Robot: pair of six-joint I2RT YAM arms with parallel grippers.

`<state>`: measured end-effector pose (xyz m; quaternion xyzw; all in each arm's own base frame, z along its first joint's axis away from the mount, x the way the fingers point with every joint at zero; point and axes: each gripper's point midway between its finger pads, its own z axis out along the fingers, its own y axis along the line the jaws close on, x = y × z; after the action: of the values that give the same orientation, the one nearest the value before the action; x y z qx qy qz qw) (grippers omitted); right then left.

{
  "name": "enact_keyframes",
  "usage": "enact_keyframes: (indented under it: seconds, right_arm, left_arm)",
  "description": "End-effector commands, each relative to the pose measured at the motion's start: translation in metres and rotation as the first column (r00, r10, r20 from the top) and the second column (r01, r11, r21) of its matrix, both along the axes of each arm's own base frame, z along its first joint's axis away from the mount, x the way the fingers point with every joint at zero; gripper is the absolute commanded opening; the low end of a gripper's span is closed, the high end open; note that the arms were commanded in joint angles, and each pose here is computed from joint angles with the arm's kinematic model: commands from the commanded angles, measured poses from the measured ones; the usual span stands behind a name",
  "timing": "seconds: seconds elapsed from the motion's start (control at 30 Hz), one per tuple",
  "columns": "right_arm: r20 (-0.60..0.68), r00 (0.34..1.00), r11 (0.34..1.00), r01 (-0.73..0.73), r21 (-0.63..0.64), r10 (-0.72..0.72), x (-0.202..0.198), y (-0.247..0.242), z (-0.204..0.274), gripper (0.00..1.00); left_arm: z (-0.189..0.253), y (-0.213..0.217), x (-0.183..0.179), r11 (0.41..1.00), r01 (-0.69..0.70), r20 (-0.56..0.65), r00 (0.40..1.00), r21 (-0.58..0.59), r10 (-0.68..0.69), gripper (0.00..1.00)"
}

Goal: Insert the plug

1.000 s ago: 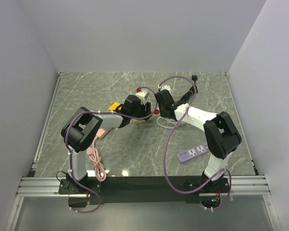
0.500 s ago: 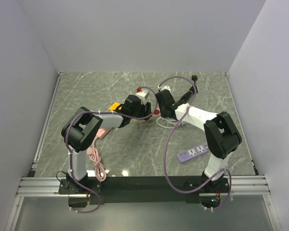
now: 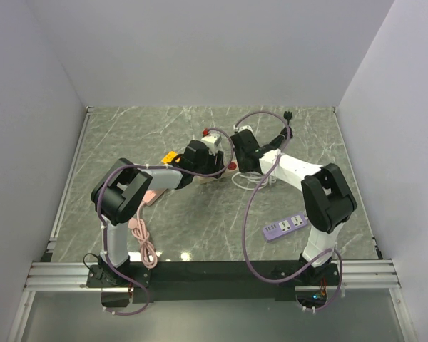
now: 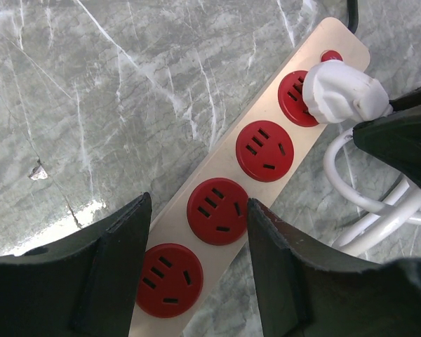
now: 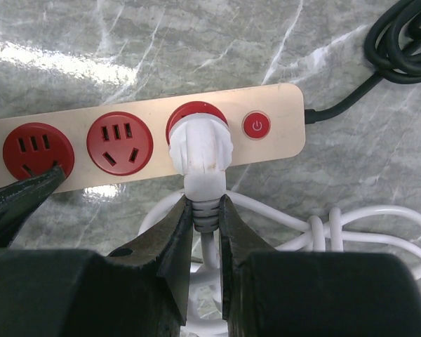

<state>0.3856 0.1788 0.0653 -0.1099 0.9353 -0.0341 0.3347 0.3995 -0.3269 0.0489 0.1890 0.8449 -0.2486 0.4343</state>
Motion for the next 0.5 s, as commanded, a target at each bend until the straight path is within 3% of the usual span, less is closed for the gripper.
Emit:
enact_keyframes:
  seconds: [0.0,0.47]
  right_arm:
    - [-0.073,0.997,0.999,-0.004,-0.046,0.001,-0.003,-0.011,-0.009,0.0]
    - [-0.141,0.989,0.997,0.021,-0.075,-0.031,0.004,-0.02,-0.027,0.0]
  left_arm:
    - [-0.05,0.008,-0.042,0.994,0.076,-0.186,0.981,0.084,-0.06,0.61]
    - [-0.055,0.007,-0.045,0.992,0.093,-0.198,0.977,0.088,-0.074,0.6]
